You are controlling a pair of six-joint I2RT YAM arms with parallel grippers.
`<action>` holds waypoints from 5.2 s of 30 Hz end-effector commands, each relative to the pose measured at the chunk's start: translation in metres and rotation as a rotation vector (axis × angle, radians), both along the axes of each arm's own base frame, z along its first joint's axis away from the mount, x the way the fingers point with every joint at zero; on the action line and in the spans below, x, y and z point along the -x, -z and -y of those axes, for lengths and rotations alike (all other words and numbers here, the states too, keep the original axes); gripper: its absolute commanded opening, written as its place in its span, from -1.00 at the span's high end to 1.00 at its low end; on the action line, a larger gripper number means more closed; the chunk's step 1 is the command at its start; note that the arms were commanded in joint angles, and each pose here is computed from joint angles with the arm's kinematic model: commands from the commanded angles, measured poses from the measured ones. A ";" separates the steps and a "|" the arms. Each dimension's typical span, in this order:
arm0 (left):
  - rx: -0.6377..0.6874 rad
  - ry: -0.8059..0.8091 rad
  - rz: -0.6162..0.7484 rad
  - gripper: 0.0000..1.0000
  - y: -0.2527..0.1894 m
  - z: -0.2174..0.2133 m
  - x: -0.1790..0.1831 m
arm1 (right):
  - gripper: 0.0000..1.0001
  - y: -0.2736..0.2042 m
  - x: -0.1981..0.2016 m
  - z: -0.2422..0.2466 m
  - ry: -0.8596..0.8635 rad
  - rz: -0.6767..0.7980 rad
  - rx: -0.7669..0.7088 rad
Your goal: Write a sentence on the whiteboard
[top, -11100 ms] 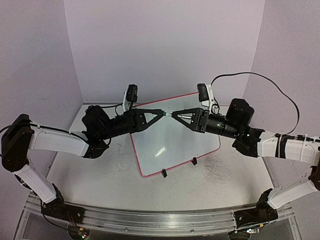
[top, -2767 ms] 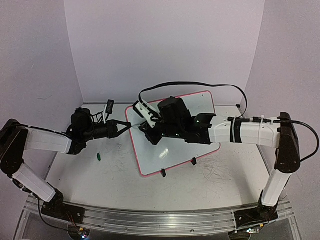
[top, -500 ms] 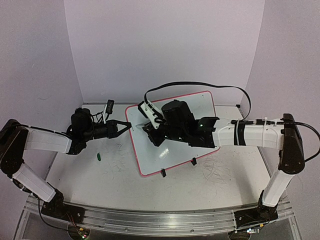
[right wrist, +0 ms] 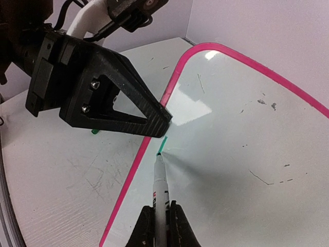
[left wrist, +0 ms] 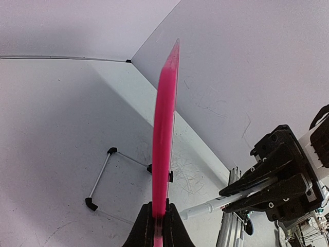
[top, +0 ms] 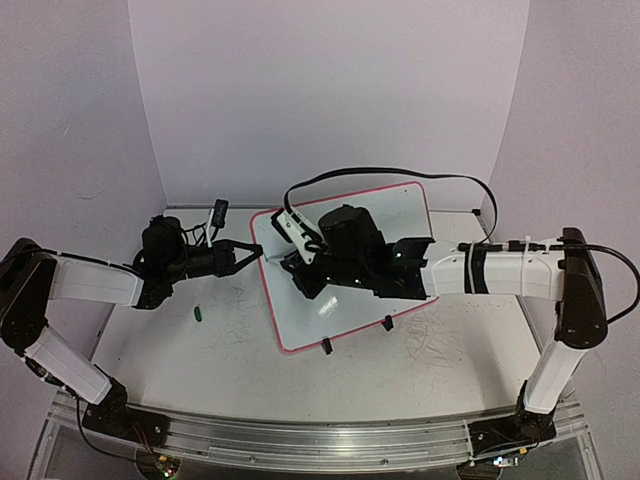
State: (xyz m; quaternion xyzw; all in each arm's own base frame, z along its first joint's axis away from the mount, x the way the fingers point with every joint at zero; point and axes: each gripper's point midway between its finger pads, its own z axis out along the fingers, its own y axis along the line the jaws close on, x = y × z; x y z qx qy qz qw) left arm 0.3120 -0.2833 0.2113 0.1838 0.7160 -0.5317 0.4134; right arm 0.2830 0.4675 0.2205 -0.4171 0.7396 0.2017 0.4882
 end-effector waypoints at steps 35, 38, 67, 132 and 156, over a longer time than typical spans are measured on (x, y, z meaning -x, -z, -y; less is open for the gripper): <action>0.036 0.011 0.053 1.00 -0.022 0.001 0.002 | 1.00 -0.020 -0.021 0.010 0.102 0.048 -0.062; 0.036 0.011 0.053 1.00 -0.023 0.001 0.001 | 1.00 -0.016 -0.020 0.009 0.096 0.037 -0.051; 0.039 0.010 0.055 1.00 -0.024 0.000 0.003 | 1.00 0.012 -0.004 -0.002 0.055 -0.031 -0.014; 0.036 0.011 0.065 1.00 -0.026 0.000 0.003 | 1.00 -0.003 -0.007 0.016 0.035 0.026 -0.024; 0.036 0.018 0.065 1.00 -0.027 0.002 0.002 | 1.00 0.032 0.006 0.021 0.011 -0.051 0.032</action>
